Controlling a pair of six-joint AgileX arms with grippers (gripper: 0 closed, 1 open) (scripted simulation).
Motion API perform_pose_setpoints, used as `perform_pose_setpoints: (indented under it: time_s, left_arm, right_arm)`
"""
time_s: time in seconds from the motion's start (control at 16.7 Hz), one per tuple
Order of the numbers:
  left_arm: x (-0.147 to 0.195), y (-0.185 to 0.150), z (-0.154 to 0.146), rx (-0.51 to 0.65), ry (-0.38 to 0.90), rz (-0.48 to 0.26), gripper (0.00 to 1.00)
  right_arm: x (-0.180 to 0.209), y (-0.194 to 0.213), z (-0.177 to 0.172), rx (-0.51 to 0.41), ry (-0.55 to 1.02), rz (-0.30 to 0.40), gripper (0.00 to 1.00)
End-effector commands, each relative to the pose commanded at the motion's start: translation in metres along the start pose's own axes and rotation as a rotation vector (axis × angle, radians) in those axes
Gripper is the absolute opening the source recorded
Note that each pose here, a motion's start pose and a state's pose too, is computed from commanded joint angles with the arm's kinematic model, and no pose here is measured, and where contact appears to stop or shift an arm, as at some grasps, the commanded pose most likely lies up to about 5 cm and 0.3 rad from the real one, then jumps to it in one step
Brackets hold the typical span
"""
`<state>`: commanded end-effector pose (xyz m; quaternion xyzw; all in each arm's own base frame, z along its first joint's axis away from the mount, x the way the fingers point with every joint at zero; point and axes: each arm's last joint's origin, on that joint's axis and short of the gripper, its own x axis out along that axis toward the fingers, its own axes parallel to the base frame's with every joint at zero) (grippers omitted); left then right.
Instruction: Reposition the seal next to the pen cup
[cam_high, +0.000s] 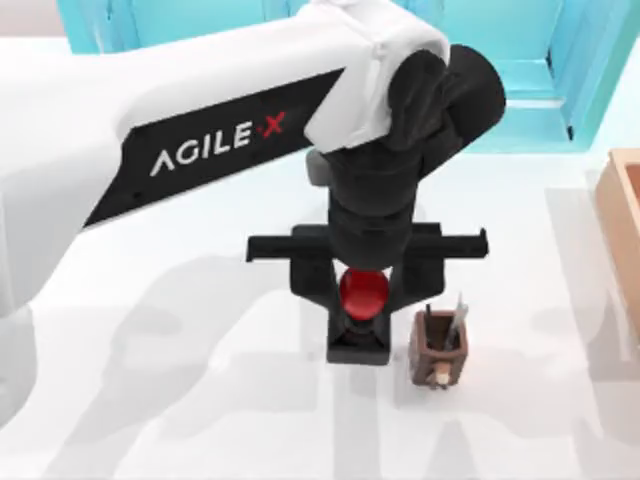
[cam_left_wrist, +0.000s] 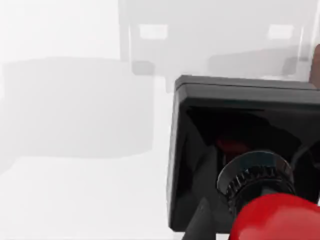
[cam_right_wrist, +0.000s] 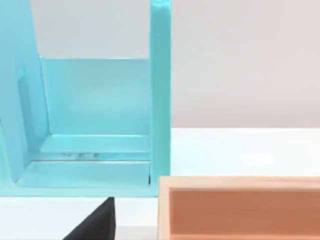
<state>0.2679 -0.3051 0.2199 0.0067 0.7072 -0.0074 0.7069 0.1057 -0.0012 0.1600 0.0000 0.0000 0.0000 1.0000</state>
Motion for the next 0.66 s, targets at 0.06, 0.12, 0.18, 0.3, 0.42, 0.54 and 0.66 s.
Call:
perform_pose_setpoints:
  time_s: [0.06,0.12,0.18,0.3,0.42,0.54,0.66]
  left_arm:
    - [0.0,0.0,0.0,0.0,0.0,0.0,0.68]
    - [0.0,0.0,0.0,0.0,0.0,0.0,0.75]
    - [0.0,0.0,0.0,0.0,0.0,0.0,0.83]
    - [0.0,0.0,0.0,0.0,0.0,0.0,0.98]
    - [0.0,0.0,0.0,0.0,0.0,0.0,1.0]
    - [0.0,0.0,0.0,0.0,0.0,0.0,1.0]
    - [0.0,0.0,0.0,0.0,0.0,0.0,1.0]
  right_arm:
    - [0.0,0.0,0.0,0.0,0.0,0.0,1.0]
    - [0.0,0.0,0.0,0.0,0.0,0.0,1.0]
    - [0.0,0.0,0.0,0.0,0.0,0.0,1.0]
    - [0.0,0.0,0.0,0.0,0.0,0.0,1.0]
    - [0.0,0.0,0.0,0.0,0.0,0.0,1.0]
    - [0.0,0.0,0.0,0.0,0.0,0.0,1.0]
    - [0.0,0.0,0.0,0.0,0.0,0.0,1.0]
